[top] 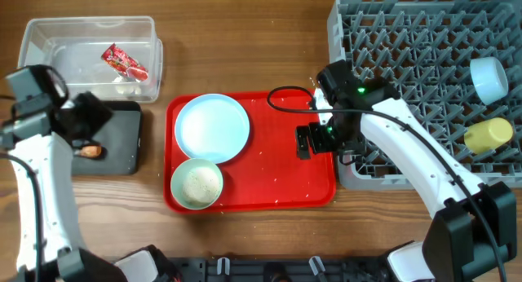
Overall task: Sort waste into correct bins and load items into the dishwasher rack
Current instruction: 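Place the carrot onto the black tray with the left gripper, then move the right gripper to the light blue plate edge and grasp it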
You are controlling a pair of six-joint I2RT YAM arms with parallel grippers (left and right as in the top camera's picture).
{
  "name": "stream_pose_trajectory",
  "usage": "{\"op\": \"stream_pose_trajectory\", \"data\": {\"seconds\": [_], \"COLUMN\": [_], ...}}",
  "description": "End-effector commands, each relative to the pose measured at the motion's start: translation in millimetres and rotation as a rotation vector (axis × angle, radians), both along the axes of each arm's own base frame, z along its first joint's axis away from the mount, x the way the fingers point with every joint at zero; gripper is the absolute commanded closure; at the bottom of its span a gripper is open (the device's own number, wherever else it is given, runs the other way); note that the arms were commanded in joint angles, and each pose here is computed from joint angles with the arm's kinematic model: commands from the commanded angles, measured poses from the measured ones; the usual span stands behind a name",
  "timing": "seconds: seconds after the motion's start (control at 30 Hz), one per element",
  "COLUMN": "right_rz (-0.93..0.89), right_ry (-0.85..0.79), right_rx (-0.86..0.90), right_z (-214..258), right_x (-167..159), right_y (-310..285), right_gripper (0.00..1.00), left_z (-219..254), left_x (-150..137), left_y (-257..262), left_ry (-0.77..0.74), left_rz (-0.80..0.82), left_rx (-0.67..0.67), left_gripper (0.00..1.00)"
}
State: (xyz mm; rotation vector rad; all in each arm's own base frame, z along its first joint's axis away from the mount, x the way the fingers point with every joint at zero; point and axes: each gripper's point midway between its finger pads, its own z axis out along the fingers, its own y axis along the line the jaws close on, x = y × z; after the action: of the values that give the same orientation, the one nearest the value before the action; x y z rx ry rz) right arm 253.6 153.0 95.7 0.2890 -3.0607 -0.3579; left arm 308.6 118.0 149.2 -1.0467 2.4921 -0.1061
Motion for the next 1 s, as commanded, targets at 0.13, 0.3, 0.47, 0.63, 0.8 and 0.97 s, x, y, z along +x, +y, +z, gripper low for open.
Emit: {"op": "stream_pose_trajectory", "data": {"seconds": [0.13,0.3,0.47,0.63,0.8,0.97], "right_rz": [0.106,0.12,0.079,0.083,0.103,0.064], "right_ry": [-0.04,-0.083,-0.116,-0.172,-0.294,-0.41], "right_rx": [0.178,0.277,0.288,0.314,0.211,0.164], "right_z": [12.3,23.8,25.6,29.5,26.5,20.6], "right_x": [9.3,19.7,30.9,40.8,46.9,63.4], "right_y": [27.4,45.5,49.2,64.1,89.3,115.6], "right_gripper": [0.0,0.0,0.0,0.01,0.01,0.08], "left_z": [-6.0,-10.0,-19.8,-25.2,-23.1,-22.0], "left_x": [-37.4,-48.4,-36.7,-28.6,-25.6,-28.0], "left_y": [-109.6,-144.4,-164.3,-152.5,-129.8,-96.4], "left_ry": [0.202,0.25,0.217,0.225,0.214,0.211], "left_rz": [-0.357,-0.483,-0.556,-0.48,-0.395,-0.212], "left_rx": [-0.07,-0.067,-0.044,0.021,0.014,-0.027], "left_gripper": [0.16,0.15,0.15,0.13,0.09,0.06]}}
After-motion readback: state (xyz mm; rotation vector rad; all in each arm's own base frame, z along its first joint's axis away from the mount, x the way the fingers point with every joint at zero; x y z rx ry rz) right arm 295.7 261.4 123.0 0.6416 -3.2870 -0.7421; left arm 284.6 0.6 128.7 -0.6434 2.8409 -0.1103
